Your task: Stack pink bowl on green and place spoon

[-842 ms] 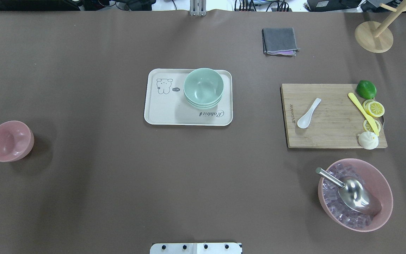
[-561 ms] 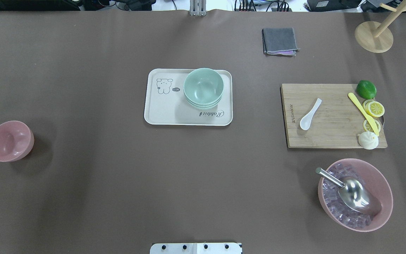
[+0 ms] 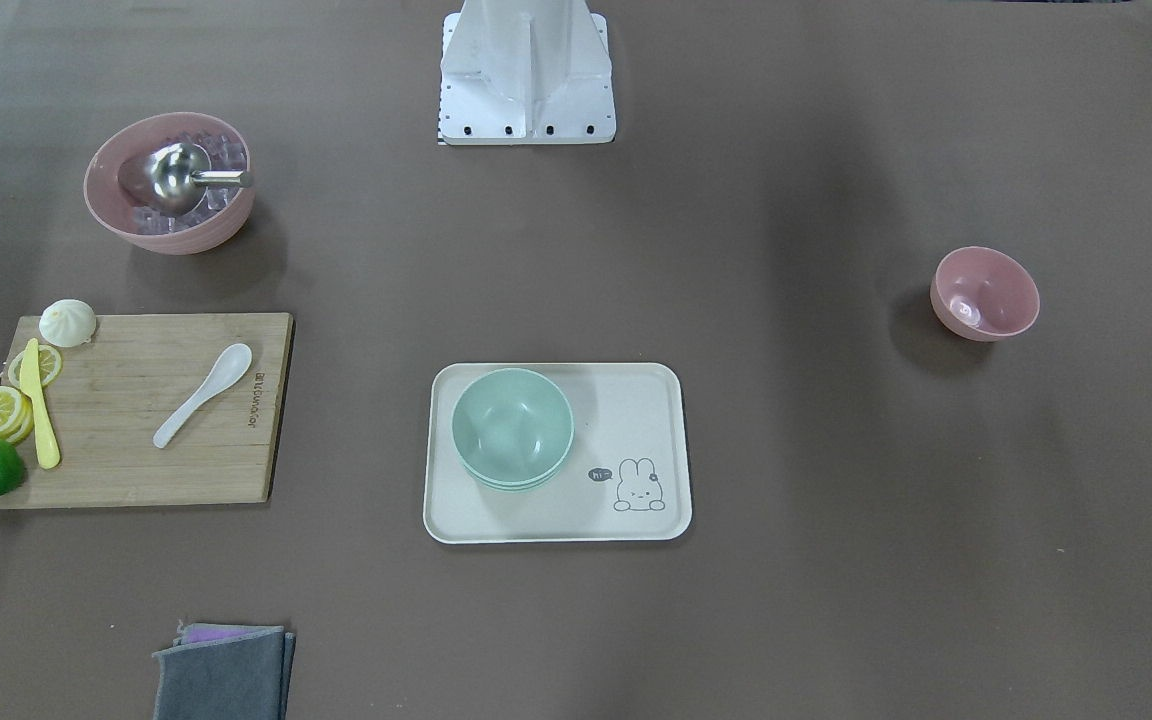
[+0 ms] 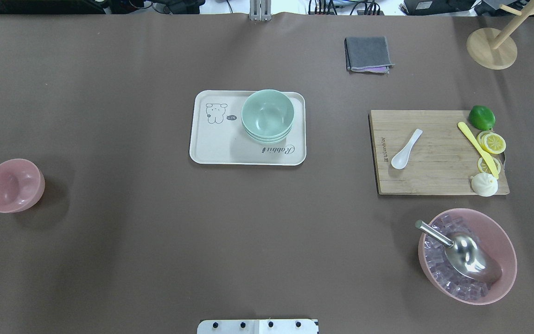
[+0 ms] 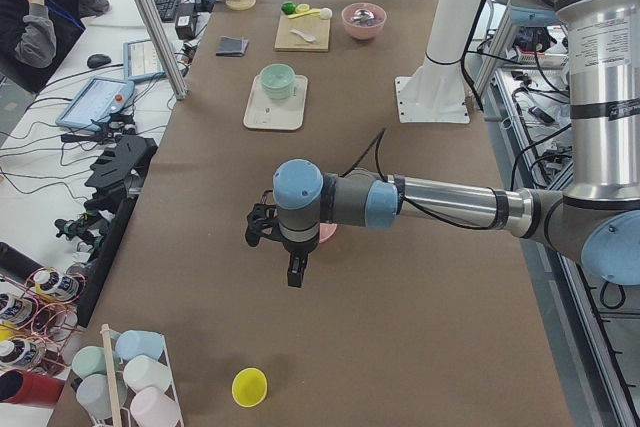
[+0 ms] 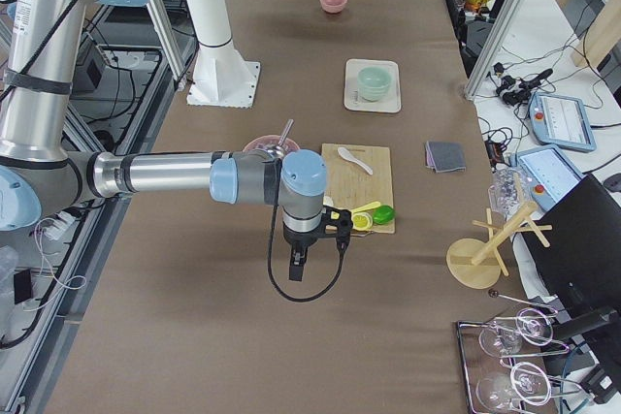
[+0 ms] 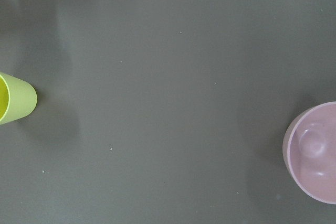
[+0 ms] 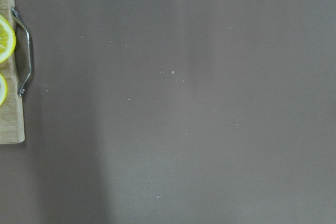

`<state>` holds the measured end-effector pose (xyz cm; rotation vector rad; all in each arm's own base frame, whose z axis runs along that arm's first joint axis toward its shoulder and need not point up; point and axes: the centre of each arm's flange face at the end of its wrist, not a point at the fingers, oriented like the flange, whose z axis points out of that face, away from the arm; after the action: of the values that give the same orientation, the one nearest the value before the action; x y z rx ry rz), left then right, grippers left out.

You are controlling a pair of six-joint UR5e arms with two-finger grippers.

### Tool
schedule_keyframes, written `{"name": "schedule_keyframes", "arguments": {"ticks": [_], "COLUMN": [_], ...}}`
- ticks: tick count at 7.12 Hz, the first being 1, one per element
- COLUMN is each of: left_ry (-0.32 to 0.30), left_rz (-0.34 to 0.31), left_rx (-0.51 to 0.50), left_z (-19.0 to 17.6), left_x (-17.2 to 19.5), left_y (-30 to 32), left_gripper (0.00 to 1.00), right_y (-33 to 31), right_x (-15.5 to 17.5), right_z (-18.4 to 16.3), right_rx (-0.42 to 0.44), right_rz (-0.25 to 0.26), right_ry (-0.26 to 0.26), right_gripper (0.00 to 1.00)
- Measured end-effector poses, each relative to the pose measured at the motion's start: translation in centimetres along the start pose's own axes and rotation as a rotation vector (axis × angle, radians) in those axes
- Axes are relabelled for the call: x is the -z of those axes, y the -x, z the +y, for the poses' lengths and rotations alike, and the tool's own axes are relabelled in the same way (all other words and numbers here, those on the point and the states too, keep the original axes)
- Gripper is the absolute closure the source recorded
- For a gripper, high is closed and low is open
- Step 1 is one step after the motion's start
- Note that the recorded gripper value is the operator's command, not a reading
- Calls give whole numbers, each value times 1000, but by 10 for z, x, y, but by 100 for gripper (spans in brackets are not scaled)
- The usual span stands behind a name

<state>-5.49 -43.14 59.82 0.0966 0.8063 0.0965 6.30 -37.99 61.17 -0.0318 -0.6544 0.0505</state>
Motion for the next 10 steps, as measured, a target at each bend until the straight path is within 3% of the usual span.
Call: {"name": "schedule_keyframes", "arguments": {"ticks": [4, 8, 10], "left_ry": [-22, -52, -143], "left_rz": [5, 3, -4], "left_rx": [-23, -55, -143], "left_z": [-6, -17, -42], "left_x": [9, 22, 37], "left_y": [-10, -23, -36], "left_gripper": [2, 2, 2], "right_y": [23, 48, 50], "right_x": [28, 58, 59], "right_z": [-4, -21, -26], "right_rx": [50, 174, 219], "right_rz": [-2, -16, -30], "right_ry": [-63, -235, -291], "right_gripper": [0, 0, 0]}}
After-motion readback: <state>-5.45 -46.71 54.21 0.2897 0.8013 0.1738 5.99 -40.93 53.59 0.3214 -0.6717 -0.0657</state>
